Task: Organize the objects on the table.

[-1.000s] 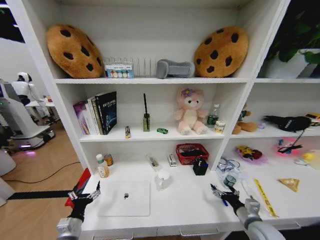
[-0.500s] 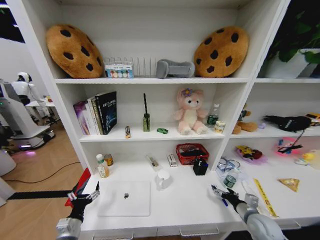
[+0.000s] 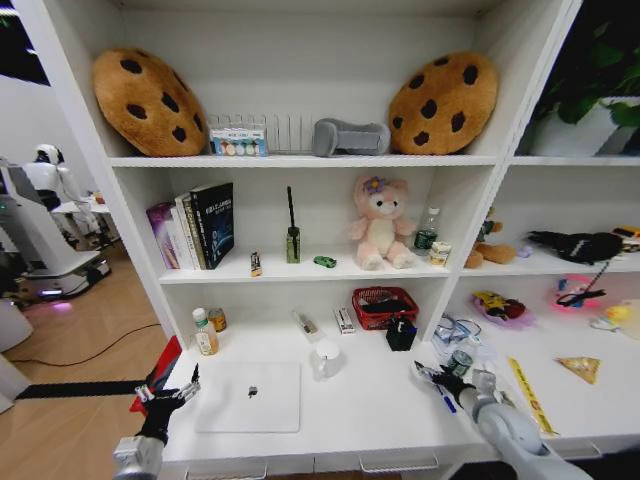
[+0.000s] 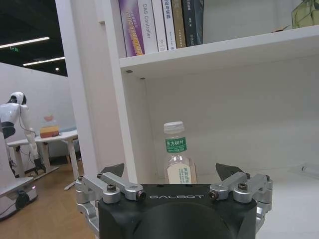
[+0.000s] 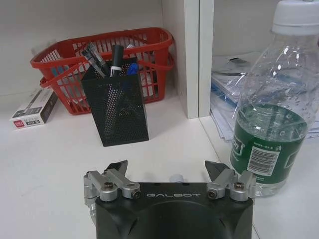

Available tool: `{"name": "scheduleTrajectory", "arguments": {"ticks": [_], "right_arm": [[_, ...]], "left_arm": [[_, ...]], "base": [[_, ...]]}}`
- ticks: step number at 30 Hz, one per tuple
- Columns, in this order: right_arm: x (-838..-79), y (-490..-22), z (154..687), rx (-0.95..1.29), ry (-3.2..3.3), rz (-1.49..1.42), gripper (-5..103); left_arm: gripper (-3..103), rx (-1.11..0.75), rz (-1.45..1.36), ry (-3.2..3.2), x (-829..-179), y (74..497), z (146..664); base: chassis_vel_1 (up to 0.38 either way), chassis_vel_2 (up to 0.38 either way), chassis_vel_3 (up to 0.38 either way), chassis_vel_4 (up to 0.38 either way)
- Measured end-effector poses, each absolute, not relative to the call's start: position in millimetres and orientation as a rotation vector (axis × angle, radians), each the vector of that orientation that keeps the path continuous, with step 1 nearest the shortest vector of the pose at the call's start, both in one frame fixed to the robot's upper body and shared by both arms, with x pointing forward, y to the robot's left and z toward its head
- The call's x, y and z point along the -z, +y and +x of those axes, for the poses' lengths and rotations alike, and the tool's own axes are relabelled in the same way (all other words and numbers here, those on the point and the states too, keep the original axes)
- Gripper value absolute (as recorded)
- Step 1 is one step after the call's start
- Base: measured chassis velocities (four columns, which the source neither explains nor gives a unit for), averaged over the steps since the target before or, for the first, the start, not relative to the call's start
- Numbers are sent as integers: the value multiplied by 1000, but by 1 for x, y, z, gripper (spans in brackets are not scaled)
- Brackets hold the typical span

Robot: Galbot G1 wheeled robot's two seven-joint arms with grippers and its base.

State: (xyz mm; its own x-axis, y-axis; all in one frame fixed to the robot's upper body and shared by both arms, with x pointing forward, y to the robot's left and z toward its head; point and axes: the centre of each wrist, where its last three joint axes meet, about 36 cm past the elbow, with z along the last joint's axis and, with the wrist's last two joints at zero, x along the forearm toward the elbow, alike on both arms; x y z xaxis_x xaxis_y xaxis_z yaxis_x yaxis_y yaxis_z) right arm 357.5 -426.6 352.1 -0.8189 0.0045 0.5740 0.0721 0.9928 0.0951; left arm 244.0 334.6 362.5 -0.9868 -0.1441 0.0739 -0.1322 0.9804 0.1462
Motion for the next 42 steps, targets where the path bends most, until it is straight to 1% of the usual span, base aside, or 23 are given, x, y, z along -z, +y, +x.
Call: {"name": "scheduleTrajectory", "arguments": {"ticks": [14, 15, 24, 25, 26, 27, 29, 30, 32, 33, 34, 35, 36, 37, 38, 40, 41, 42], "right_arm": [[-343, -421, 352, 149, -2509, -52, 84], [-342, -421, 351, 149, -2507, -53, 80], [-337, -423, 351, 142, -2499, -65, 78], [-337, -423, 352, 140, -2499, -65, 75], [-337, -423, 352, 139, -2497, -65, 70], [-337, -423, 352, 139, -2497, -65, 70], [-338, -421, 352, 137, -2494, -59, 58], [-338, -421, 352, 137, -2494, -59, 58], [-338, -419, 350, 129, -2491, -53, 47], [-338, -419, 350, 129, -2491, -53, 47], [-338, -419, 350, 125, -2490, -53, 41], [-338, -419, 349, 122, -2489, -53, 41], [-338, -419, 349, 119, -2488, -53, 31], [-338, -419, 349, 119, -2488, -53, 31], [-338, -418, 348, 117, -2487, -54, 25], [-338, -419, 348, 116, -2487, -55, 25], [-339, -419, 347, 115, -2487, -57, 14], [-339, -420, 347, 112, -2488, -57, 14]], "left_arm": [[100, 215, 216, -3046, -363, 336, 246], [100, 215, 218, -3046, -363, 337, 246], [100, 213, 220, -3044, -362, 335, 246], [100, 213, 219, -3044, -362, 335, 246], [100, 213, 219, -3043, -362, 335, 246], [100, 213, 219, -3043, -362, 335, 246], [100, 215, 219, -3043, -362, 336, 245], [100, 215, 219, -3043, -362, 336, 245], [100, 218, 220, -3044, -362, 337, 245], [100, 218, 220, -3044, -362, 337, 245], [100, 218, 220, -3044, -362, 337, 245], [100, 218, 220, -3043, -362, 337, 245], [100, 218, 220, -3043, -362, 336, 245], [100, 218, 220, -3043, -362, 336, 245], [100, 217, 220, -3043, -362, 336, 245], [100, 216, 220, -3043, -362, 336, 245], [100, 216, 220, -3043, -362, 336, 245], [100, 215, 220, -3042, -362, 336, 245]], "base": [[0, 0, 0, 0], [0, 0, 0, 0], [0, 0, 0, 0], [0, 0, 0, 0], [0, 0, 0, 0], [0, 0, 0, 0], [0, 0, 0, 0], [0, 0, 0, 0], [0, 0, 0, 0], [0, 0, 0, 0], [0, 0, 0, 0], [0, 0, 0, 0], [0, 0, 0, 0], [0, 0, 0, 0], [0, 0, 0, 0], [0, 0, 0, 0], [0, 0, 0, 0], [0, 0, 0, 0]]}}
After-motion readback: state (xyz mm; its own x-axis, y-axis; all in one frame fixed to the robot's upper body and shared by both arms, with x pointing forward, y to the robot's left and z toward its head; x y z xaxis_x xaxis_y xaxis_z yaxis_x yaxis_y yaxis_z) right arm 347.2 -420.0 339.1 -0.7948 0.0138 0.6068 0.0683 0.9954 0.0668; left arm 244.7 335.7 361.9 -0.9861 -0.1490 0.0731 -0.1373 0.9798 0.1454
